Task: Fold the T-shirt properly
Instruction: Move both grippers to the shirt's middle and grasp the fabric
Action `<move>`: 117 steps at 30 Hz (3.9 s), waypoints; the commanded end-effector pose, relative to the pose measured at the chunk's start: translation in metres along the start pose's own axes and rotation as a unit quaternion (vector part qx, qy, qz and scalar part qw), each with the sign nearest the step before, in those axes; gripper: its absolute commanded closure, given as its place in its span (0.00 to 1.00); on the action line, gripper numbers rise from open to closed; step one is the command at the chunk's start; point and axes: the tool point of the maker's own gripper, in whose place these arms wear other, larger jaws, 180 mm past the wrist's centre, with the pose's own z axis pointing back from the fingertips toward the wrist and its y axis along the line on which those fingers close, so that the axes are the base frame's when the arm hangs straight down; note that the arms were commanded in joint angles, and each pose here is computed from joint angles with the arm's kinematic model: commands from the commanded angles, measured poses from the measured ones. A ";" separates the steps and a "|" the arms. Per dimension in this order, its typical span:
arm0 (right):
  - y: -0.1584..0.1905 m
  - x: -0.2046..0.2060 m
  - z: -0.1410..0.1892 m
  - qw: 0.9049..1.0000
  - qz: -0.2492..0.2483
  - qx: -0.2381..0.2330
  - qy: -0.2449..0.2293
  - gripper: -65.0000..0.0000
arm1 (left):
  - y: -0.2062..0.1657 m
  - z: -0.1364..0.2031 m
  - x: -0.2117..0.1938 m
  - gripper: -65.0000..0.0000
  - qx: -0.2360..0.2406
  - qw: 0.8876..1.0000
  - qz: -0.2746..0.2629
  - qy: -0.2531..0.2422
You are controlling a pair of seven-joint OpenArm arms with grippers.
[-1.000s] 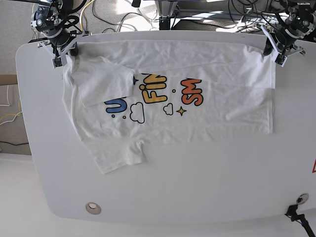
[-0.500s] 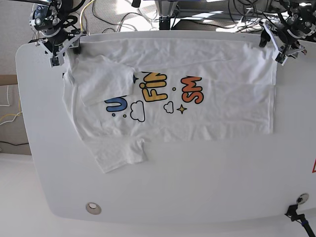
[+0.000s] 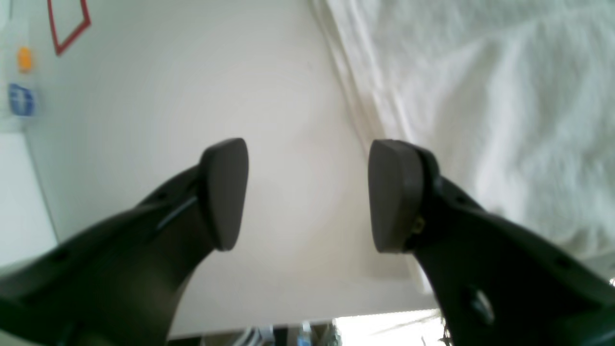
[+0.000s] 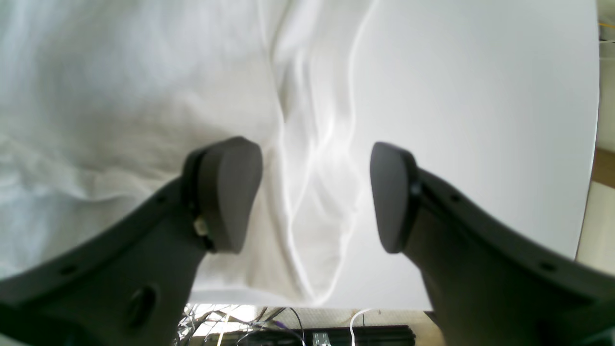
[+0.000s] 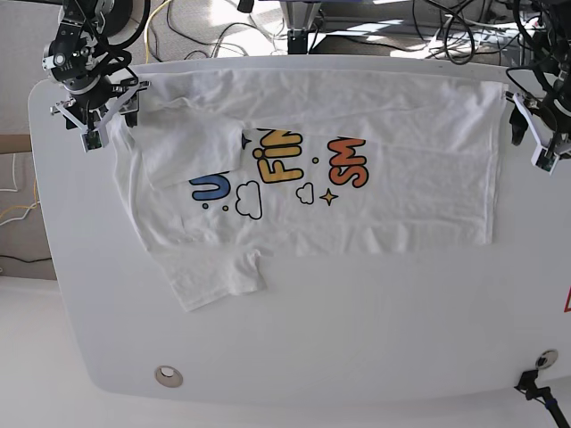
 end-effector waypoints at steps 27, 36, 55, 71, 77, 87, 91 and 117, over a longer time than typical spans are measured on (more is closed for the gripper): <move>-0.016 0.263 -0.146 0.980 -0.087 0.086 -0.160 0.42 | 0.043 -0.150 0.127 0.43 -0.082 0.971 0.201 -0.097; -0.022 0.256 -0.177 0.977 -0.130 0.073 -0.150 0.42 | 0.021 -0.181 0.110 0.43 -0.117 0.963 0.231 -0.076; 0.033 0.218 -0.200 0.975 -0.157 0.111 -0.115 0.43 | 0.022 -0.180 0.107 0.43 -0.116 0.963 0.232 -0.074; 0.035 0.209 -0.202 0.976 -0.153 0.113 -0.108 1.00 | 0.019 -0.182 0.104 0.42 -0.116 0.963 0.234 -0.069; 0.036 0.208 -0.202 0.976 -0.153 0.114 -0.107 1.00 | 0.011 -0.191 0.082 0.42 -0.122 0.956 0.263 -0.055; 0.037 0.207 -0.202 0.975 -0.155 0.116 -0.106 1.00 | -0.001 -0.196 0.073 0.48 -0.133 0.952 0.273 -0.043; 0.039 0.198 -0.204 0.976 -0.157 0.116 -0.099 1.00 | -0.001 -0.196 0.073 0.87 -0.133 0.952 0.273 -0.043; 0.029 0.239 -0.172 0.980 -0.104 0.098 -0.140 1.00 | 0.008 -0.143 0.140 1.00 -0.112 0.975 0.154 -0.116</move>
